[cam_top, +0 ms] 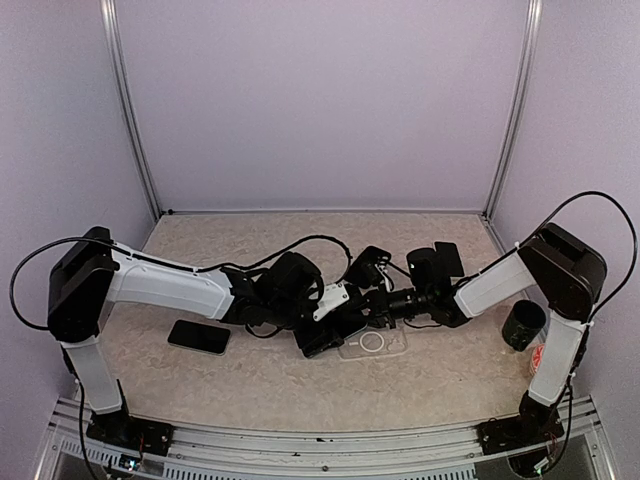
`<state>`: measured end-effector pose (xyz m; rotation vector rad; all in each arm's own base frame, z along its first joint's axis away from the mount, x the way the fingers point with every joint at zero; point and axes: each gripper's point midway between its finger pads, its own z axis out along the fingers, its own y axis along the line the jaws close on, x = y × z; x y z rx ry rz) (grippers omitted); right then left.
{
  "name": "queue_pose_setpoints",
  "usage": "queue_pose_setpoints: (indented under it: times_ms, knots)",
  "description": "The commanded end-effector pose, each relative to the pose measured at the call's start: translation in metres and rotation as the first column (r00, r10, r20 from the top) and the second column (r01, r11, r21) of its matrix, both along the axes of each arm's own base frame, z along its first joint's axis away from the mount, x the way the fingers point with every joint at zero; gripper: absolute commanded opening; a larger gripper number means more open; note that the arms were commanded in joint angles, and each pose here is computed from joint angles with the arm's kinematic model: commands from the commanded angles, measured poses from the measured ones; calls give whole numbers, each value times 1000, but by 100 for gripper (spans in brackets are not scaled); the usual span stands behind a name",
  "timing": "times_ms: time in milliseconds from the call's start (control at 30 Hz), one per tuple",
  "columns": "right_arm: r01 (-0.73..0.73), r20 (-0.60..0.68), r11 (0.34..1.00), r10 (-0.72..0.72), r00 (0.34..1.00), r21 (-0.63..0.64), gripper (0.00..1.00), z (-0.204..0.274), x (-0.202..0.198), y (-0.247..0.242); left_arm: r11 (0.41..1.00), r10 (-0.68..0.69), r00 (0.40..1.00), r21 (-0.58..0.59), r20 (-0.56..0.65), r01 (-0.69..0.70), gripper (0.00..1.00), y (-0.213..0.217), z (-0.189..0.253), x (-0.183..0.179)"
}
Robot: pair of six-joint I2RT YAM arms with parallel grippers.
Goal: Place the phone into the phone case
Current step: Pass from the left arm to the right, then pass from the right arm to the left
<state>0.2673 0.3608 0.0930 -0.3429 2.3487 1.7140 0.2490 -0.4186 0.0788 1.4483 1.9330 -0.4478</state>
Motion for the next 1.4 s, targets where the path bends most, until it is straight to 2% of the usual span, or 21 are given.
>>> queue_pose_setpoints:
  times_ms: [0,200,433,733,867,967,1033,1100,1367]
  knots:
    - [-55,34,997,53,998,50,6,9,-9,6,995,-7,998,-98,59,13,68,-12,36,3]
    - [-58,56,996,55,997,71,3,20,-10,6,993,15,998,-119,61,-7,81,-4,41,2]
    - [-70,82,994,63,995,89,2,30,-13,5,956,65,998,-286,-1,-63,99,4,73,11]
    - [-68,185,994,52,981,86,2,52,-12,1,891,218,976,-405,-12,-204,99,23,109,26]
    - [-47,236,997,31,971,62,2,59,-8,-3,802,285,957,-532,-58,-271,99,44,130,33]
    - [-37,266,998,21,964,56,3,64,-7,-7,701,287,947,-643,-143,-309,99,67,153,40]
    - [-30,282,998,15,959,52,3,67,-7,-9,656,257,946,-683,-198,-321,99,79,162,43]
    - [-26,302,998,10,953,51,4,71,-6,-11,632,239,937,-692,-253,-348,99,83,163,48]
    - [14,440,996,-54,897,93,4,106,-3,-25,601,114,891,-684,-439,-414,99,69,148,49]
